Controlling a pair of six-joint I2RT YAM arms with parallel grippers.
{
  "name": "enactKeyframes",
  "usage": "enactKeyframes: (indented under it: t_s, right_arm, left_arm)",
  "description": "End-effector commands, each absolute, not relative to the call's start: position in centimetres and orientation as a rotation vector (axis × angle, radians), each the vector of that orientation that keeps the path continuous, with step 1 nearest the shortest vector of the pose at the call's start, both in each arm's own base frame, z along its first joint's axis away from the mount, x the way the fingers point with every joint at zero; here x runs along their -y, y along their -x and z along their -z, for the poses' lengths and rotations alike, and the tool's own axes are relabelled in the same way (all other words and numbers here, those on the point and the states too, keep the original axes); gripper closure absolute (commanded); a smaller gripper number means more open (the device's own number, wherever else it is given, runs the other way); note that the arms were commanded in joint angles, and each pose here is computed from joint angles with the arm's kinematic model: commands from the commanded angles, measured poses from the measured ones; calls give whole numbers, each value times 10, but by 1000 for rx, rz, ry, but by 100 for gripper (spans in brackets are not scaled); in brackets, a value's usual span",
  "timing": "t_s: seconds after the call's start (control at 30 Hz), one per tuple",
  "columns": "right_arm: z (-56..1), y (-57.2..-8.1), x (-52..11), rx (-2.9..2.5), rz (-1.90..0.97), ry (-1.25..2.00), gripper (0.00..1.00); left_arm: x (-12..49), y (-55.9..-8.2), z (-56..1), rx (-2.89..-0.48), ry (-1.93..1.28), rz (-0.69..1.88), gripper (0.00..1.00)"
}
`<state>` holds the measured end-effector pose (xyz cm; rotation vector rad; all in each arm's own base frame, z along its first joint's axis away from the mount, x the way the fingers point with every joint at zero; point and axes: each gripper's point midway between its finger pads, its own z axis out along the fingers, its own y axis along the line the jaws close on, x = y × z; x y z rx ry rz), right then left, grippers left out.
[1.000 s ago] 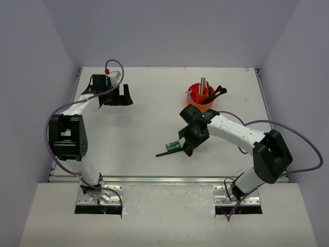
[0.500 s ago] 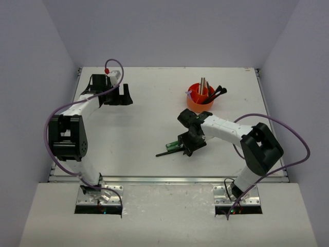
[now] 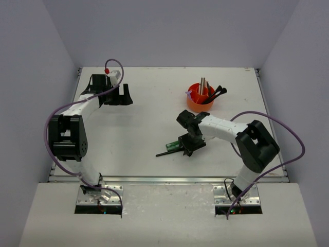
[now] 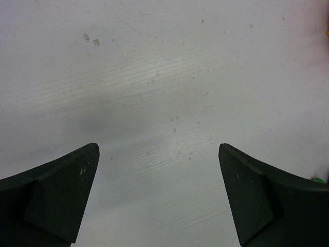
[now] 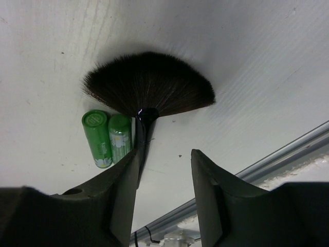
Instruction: Organize the makeup
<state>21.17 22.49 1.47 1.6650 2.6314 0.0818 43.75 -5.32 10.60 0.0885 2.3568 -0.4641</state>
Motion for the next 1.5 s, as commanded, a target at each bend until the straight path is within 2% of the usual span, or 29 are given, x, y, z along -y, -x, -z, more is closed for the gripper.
enactKeyframes:
  t_s: [0.0, 0.53, 0.83, 1.47]
  right_arm:
    - [-5, -210, -219, -2514, 15, -1873, 55]
    - [5, -210, -208, -2503, 63, -1843, 58]
    - [-20, -240, -207, -2449, -26, -1683, 58]
    - [-8, -244, -230, -2554, -93, -1645, 57]
  left_arm:
    - [48, -443, -131, -2276, -103, 443, 0]
    - [48, -443, -131, -2276, -104, 439, 0]
    - [48, -443, -129, -2277, -106, 442, 0]
    - [47, -442, -127, -2278, -108, 438, 0]
